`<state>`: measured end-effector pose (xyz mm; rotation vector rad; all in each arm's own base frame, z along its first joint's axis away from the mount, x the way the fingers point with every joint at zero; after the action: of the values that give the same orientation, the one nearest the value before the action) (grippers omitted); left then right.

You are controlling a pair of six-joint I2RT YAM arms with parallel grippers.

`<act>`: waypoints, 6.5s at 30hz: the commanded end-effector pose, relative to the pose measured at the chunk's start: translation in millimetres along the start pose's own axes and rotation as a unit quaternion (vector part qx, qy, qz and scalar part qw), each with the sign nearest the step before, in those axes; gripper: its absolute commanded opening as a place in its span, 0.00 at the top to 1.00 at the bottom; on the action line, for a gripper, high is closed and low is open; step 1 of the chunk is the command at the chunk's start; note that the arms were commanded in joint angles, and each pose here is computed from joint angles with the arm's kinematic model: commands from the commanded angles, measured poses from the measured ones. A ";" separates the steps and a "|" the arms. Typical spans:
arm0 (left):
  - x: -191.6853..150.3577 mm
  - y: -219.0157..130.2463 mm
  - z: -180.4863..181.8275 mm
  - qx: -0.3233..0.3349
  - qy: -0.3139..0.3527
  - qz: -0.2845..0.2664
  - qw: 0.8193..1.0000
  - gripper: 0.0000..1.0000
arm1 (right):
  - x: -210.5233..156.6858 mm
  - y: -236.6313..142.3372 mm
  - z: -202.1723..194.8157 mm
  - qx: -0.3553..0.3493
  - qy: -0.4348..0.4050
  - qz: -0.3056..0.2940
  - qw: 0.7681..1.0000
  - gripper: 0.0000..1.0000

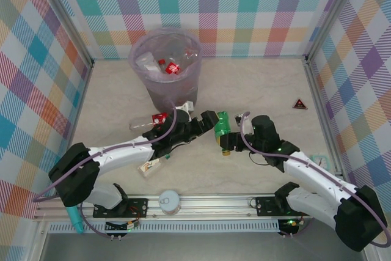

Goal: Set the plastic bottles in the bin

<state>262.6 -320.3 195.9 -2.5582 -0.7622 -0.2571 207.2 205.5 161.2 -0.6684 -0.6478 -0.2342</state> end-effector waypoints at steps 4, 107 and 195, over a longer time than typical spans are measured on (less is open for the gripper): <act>-10.5 9.2 -35.6 -0.048 0.013 0.032 0.998 0.01 | 15.0 14.6 23.0 0.070 -0.049 -0.025 0.996 0.60; 324.1 -49.1 -78.5 0.230 0.344 -0.130 0.901 0.59 | 141.1 -95.4 -35.8 -0.195 0.099 -0.217 0.951 0.18; -21.6 -140.3 160.2 0.440 0.246 0.214 0.837 0.48 | 142.3 -99.0 -44.7 -0.215 0.100 -0.199 0.951 0.16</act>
<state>171.1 -142.3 82.7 -1.5905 -0.0685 -0.2405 302.0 103.3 257.8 -0.9279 -0.4993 -0.8106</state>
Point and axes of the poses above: each hand's point on the last joint's axis, 136 mm out from that joint toward the fingers, its own y axis out along the fingers, its own z axis along the line the jaws close on, x = y × z, the point moved 3 cm from there along -y, back along the fingers, and after that the axes turned 2 degrees about -y, right-handed, at the moved point
